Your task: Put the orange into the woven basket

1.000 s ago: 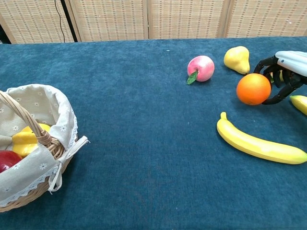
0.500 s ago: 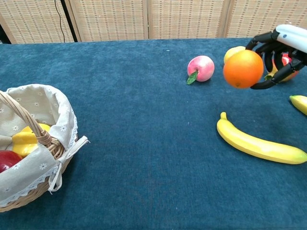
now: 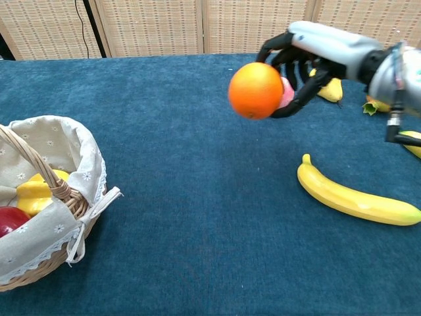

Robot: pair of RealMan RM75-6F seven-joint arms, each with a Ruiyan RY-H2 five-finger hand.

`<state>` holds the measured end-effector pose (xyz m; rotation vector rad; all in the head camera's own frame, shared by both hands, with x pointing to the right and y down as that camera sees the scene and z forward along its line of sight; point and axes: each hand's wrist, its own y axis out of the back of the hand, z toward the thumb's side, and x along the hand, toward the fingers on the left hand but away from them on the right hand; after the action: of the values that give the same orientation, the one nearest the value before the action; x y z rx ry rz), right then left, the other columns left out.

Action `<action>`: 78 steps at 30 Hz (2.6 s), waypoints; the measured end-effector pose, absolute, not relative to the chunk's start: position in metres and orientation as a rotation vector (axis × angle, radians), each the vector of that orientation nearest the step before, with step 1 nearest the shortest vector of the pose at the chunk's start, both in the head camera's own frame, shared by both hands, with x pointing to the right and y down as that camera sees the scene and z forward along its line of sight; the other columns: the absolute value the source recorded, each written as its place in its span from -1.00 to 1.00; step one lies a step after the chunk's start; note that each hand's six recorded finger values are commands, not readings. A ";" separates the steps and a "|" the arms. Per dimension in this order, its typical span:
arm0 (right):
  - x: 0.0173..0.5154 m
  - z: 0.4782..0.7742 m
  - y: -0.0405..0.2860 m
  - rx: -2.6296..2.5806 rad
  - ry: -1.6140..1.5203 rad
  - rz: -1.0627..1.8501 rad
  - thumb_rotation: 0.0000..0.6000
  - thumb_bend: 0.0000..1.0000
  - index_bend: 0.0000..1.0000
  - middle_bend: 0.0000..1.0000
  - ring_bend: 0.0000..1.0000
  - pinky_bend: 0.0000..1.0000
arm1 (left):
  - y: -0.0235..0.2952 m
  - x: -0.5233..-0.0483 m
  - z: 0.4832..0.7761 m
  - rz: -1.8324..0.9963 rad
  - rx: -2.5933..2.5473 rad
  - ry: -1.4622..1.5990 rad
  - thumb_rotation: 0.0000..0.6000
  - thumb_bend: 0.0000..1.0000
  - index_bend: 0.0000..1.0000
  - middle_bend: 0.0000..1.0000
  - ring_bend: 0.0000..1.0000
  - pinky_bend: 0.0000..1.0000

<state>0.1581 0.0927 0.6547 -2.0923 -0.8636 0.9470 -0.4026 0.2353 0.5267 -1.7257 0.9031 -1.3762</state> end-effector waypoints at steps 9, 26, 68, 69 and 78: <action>0.107 0.681 0.093 -2.141 -0.757 0.957 1.00 -0.51 0.46 0.23 0.25 0.31 | 0.238 -0.402 0.524 -1.363 -1.736 0.898 1.00 -0.96 -1.00 -1.00 -1.00 -1.00; 0.030 0.716 0.042 -2.106 -0.775 1.025 1.00 -0.51 0.46 0.23 0.26 0.31 | 0.236 -0.404 0.531 -1.375 -1.759 0.886 1.00 -0.96 -1.00 -1.00 -1.00 -1.00; -0.021 0.719 0.036 -2.184 -0.923 0.889 1.00 -1.00 -0.38 -0.52 -0.57 -0.72 | 0.232 -0.410 0.532 -1.384 -1.770 0.906 1.00 -0.96 -1.00 -1.00 -1.00 -1.00; -0.020 0.715 0.033 -2.184 -0.932 0.874 1.00 -1.00 -0.38 -0.52 -0.57 -0.72 | 0.233 -0.410 0.532 -1.385 -1.772 0.905 1.00 -0.96 -1.00 -1.00 -1.00 -1.00; -0.003 0.664 0.012 -2.182 -0.962 0.777 1.00 -1.00 -0.35 -0.52 -0.57 -0.72 | 0.232 -0.407 0.538 -1.395 -1.779 0.884 1.00 -0.97 -1.00 -1.00 -1.00 -1.00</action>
<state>-0.0027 0.0124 0.6643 -2.1822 -0.9619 0.7774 -0.4072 0.2324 0.5376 -1.7791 0.8837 -1.3949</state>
